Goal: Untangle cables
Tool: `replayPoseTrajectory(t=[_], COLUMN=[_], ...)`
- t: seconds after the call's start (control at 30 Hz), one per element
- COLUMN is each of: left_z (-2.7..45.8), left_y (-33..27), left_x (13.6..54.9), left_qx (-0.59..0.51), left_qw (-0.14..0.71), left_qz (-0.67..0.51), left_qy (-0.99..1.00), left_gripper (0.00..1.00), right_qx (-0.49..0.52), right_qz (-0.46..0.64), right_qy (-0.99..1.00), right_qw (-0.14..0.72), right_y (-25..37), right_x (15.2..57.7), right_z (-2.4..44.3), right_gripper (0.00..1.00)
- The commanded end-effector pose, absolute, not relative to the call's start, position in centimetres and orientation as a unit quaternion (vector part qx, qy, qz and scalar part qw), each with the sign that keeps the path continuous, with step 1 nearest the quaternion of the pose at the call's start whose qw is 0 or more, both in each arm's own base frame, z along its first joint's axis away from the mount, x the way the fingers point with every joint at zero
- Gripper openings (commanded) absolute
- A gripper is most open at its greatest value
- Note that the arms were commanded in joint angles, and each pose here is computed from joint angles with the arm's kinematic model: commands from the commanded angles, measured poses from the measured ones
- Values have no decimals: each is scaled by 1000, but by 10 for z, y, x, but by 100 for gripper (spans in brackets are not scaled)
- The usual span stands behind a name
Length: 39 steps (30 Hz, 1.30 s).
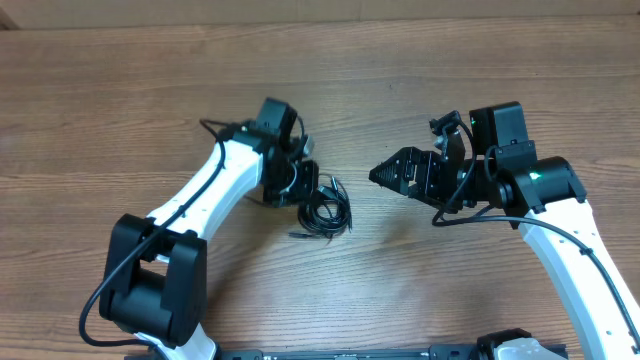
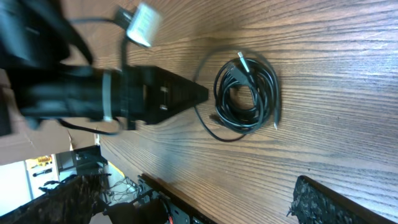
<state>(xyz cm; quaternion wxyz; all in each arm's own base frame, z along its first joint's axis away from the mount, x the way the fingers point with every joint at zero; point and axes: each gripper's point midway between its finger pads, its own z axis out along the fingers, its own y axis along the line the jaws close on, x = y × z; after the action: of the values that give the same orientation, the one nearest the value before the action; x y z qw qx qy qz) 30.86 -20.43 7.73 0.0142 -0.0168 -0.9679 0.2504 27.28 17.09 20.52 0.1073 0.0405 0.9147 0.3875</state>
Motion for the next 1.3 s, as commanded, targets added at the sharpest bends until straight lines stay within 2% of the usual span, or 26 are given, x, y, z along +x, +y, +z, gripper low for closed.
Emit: replayPoseTrajectory(t=[0.0, 0.3, 0.67, 0.93, 1.27], left_z=[128, 219, 342, 418, 482], left_y=[-228, -246, -279, -282, -285], left_x=[325, 339, 335, 328, 334], left_qx=[-65, -114, -202, -241, -168], left_qw=[-22, -91, -192, -269, -303], left_qz=[303, 330, 436, 467, 528], left_qy=[-951, -933, -856, -807, -775], left_gripper=[4, 4, 4, 4, 4], right_qx=[34, 42, 41, 41, -38], right_qz=[392, 367, 365, 365, 366], right_qy=[912, 920, 920, 920, 914], right_qw=[115, 132, 136, 136, 170], right_y=[174, 166, 166, 166, 181], right_x=[275, 282, 283, 285, 287], right_z=[213, 208, 207, 207, 211], right_gripper=[100, 100, 100, 100, 100])
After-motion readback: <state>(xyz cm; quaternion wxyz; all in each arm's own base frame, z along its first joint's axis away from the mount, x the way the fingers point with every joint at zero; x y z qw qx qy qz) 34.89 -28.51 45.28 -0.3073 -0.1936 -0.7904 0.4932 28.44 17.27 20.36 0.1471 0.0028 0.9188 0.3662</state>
